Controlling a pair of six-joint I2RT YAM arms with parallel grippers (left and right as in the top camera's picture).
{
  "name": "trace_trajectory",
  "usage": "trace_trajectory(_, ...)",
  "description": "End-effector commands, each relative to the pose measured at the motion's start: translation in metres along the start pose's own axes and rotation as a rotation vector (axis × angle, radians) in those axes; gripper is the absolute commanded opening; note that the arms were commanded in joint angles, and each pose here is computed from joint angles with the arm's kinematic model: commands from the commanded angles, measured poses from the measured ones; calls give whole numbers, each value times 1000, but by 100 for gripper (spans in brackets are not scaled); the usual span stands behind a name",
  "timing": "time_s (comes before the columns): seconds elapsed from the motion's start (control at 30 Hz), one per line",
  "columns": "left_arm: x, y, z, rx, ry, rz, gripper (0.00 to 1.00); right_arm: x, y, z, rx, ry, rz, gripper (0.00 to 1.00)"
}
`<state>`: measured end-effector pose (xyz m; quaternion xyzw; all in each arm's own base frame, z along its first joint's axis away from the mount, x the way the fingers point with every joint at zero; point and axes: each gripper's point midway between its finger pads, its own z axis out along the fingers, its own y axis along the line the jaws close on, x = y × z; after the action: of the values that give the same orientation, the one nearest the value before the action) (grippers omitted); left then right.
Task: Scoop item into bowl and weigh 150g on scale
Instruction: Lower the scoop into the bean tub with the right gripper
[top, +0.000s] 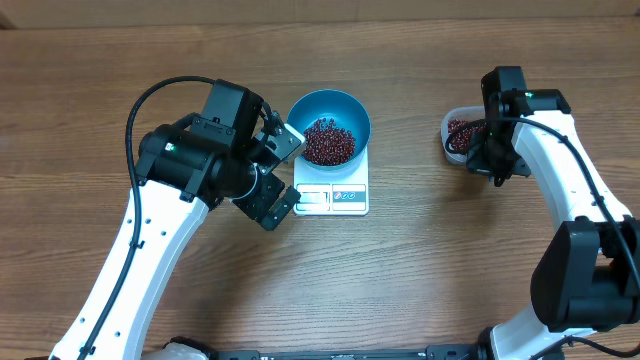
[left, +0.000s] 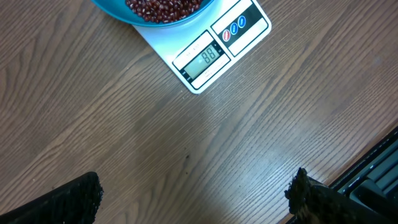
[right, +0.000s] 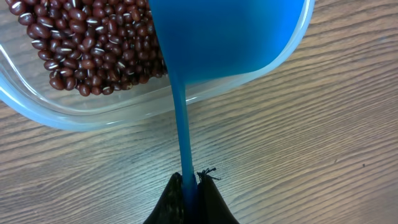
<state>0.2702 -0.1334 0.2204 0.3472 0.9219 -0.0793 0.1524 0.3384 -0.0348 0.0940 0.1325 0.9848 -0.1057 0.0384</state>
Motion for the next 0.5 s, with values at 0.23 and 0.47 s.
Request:
trace_trajectory(0.23, 0, -2, -3, 10, -15, 20, 99, 1, 20, -1, -102, 13, -31, 4)
trace_trajectory(0.47, 0, -2, -3, 9, -15, 20, 100, 1, 37, -4, -122, -10, -71, 4)
